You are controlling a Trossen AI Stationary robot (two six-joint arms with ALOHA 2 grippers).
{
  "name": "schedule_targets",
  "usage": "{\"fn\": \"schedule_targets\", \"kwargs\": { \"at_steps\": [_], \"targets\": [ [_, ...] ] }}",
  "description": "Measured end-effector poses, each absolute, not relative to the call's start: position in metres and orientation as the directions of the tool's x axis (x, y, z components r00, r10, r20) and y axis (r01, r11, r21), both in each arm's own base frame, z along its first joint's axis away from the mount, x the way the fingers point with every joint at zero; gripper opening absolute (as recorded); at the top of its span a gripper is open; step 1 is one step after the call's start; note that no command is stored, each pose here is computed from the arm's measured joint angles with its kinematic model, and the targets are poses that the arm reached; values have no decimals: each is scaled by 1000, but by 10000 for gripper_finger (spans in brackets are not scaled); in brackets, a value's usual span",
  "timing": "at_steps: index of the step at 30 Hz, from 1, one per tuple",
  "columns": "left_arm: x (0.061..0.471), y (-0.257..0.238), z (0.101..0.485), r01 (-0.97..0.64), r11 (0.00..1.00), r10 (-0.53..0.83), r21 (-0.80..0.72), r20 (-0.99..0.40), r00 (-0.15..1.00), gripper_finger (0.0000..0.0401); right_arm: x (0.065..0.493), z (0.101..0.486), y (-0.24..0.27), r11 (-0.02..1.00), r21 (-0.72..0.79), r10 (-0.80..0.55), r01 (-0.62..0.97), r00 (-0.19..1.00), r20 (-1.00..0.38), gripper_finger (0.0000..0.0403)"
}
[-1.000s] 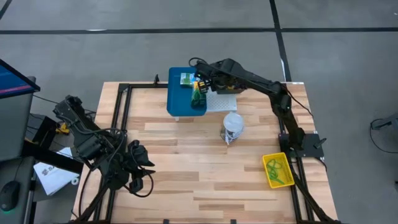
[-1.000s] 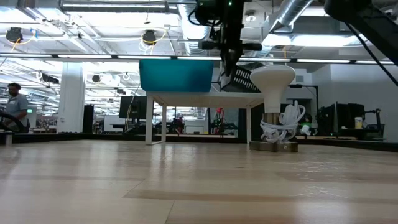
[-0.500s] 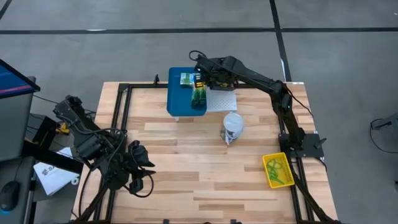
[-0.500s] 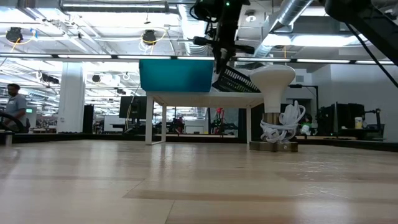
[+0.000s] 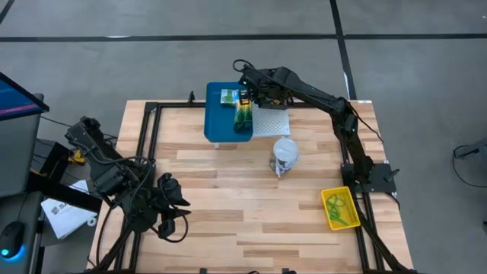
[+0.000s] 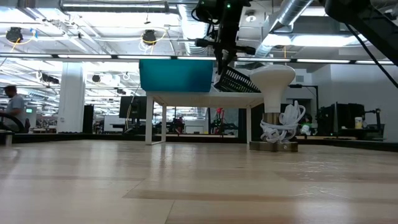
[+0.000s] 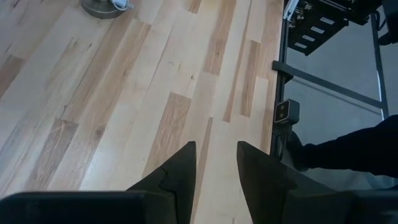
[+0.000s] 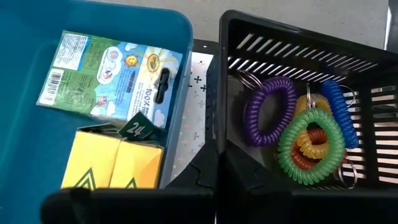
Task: Pick & Place Office Desk Supplies
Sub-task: Put the black bin with spring keychains on the shelf
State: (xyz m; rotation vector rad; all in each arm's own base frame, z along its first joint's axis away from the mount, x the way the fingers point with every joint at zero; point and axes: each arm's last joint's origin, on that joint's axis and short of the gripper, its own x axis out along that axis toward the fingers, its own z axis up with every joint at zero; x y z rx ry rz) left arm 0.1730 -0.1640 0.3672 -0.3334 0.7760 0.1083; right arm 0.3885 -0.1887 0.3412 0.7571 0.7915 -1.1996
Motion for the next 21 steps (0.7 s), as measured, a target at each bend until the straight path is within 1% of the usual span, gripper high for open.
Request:
{"fn": "schedule_targets", "kwargs": {
  "at_steps": [9, 16, 21],
  "targets": [
    [173, -164, 367, -217, 942, -26, -255, -702, 711, 109, 389, 341, -188, 210, 98, -480, 973, 189, -857, 9],
    [173, -165, 367, -205, 941, -50, -267, -714, 698, 108, 392, 342, -187, 217, 116, -487, 969, 210, -848, 4],
    [173, -166, 367, -198, 939, -67, -280, -716, 695, 107, 400, 328, -185, 224, 80, -469, 971, 180, -865, 2]
  ]
}}
